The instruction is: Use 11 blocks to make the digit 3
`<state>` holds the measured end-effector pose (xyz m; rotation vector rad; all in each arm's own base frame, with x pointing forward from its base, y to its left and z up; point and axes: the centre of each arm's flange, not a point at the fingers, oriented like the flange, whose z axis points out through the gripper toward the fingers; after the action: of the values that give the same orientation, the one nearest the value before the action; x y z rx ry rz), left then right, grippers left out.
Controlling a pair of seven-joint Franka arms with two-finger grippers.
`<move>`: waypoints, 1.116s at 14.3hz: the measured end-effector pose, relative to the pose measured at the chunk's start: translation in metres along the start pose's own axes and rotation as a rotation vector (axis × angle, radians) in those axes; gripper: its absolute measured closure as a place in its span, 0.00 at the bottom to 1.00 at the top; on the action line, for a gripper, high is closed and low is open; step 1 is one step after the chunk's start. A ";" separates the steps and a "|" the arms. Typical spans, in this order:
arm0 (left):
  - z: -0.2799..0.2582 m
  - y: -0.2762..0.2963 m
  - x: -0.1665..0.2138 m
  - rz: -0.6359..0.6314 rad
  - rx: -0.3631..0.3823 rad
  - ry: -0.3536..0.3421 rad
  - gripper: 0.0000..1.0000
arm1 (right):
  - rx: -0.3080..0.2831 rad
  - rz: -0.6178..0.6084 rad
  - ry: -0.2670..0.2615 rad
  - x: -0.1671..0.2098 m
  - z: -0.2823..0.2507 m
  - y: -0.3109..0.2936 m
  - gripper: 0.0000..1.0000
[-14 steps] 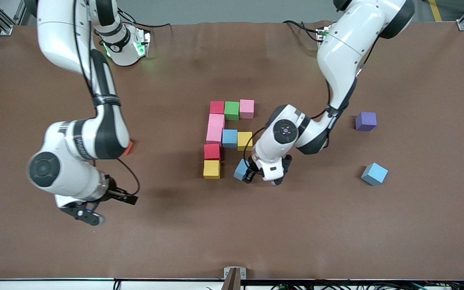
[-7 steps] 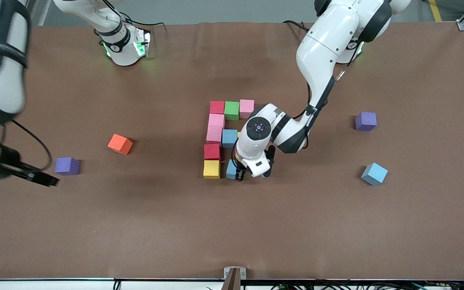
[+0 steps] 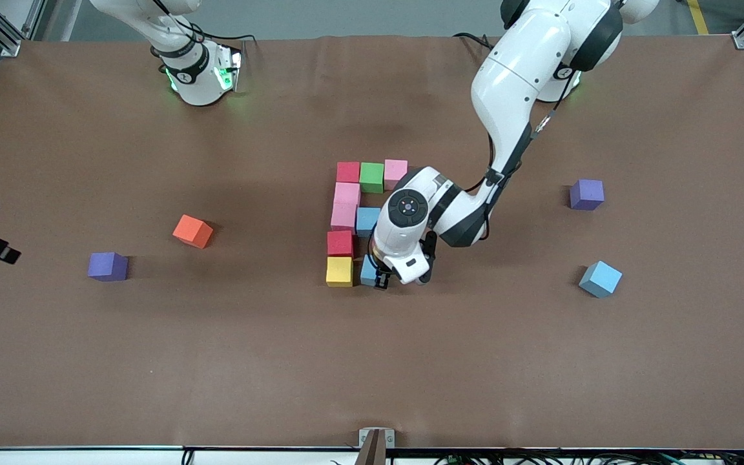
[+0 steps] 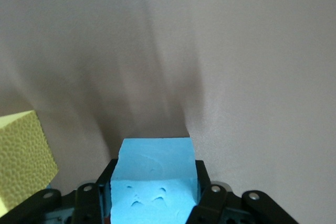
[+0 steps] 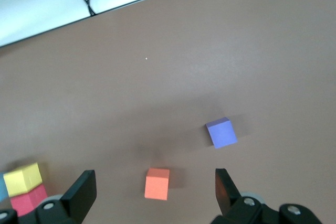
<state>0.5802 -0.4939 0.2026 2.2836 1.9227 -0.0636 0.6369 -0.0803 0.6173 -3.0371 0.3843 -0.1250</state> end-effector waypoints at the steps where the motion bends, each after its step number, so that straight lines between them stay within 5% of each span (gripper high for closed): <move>1: 0.000 0.000 -0.001 -0.025 -0.001 -0.001 0.40 | 0.003 -0.012 -0.004 -0.008 -0.005 0.007 0.00; 6: 0.002 0.005 -0.011 -0.147 -0.015 -0.020 0.41 | -0.067 -0.079 -0.009 -0.032 -0.011 -0.009 0.00; 16: 0.004 0.003 -0.024 -0.199 -0.021 -0.026 0.44 | -0.073 -0.117 -0.051 -0.053 -0.001 0.011 0.00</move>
<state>0.5788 -0.5180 0.2021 2.0605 2.1204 -0.0957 0.5830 -0.0781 0.6137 -3.1276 0.2121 -0.0408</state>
